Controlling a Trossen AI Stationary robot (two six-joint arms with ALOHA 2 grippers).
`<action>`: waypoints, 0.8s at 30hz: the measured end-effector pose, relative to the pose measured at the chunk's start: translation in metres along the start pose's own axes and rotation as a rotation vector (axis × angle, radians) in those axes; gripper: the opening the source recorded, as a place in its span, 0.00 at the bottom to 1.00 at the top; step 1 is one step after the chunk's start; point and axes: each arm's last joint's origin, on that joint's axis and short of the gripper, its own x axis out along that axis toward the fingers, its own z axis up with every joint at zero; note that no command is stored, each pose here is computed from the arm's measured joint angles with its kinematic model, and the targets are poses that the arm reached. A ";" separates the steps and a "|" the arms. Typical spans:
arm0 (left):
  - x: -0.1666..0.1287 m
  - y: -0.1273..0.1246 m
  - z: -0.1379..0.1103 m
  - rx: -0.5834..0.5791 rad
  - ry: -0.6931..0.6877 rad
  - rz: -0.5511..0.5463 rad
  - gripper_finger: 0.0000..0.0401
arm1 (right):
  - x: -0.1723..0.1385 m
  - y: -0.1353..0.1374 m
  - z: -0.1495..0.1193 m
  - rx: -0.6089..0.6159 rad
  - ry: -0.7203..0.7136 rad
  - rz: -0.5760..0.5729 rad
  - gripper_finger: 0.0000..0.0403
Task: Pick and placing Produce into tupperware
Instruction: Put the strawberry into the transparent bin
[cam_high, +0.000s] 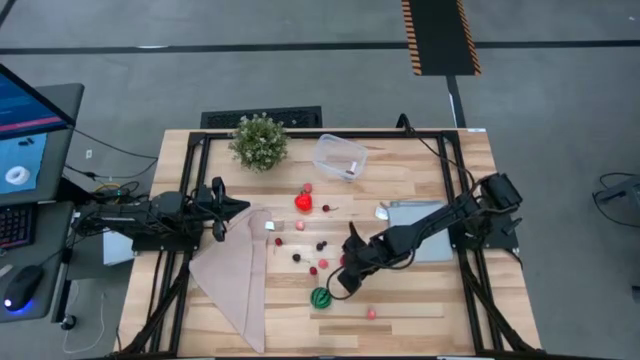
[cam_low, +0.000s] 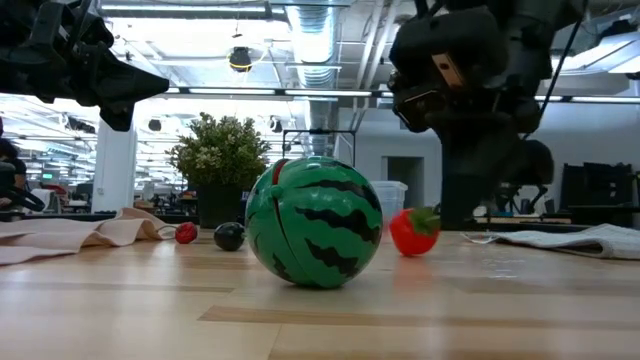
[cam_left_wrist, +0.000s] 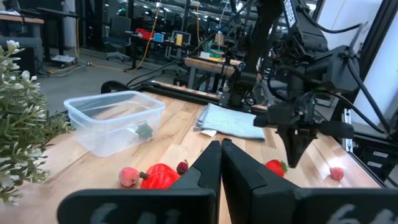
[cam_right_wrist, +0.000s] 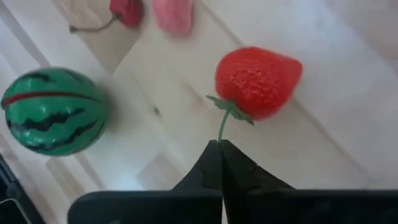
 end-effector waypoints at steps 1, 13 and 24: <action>0.000 0.000 0.000 0.000 0.000 0.000 0.00 | -0.002 -0.001 0.003 -0.006 -0.008 0.001 0.02; 0.000 0.000 0.000 0.003 0.000 0.001 0.00 | -0.031 -0.003 0.047 -0.098 -0.101 -0.166 0.02; 0.000 0.000 0.000 0.003 0.000 0.001 0.00 | -0.082 -0.014 0.097 -0.173 -0.210 -0.463 0.05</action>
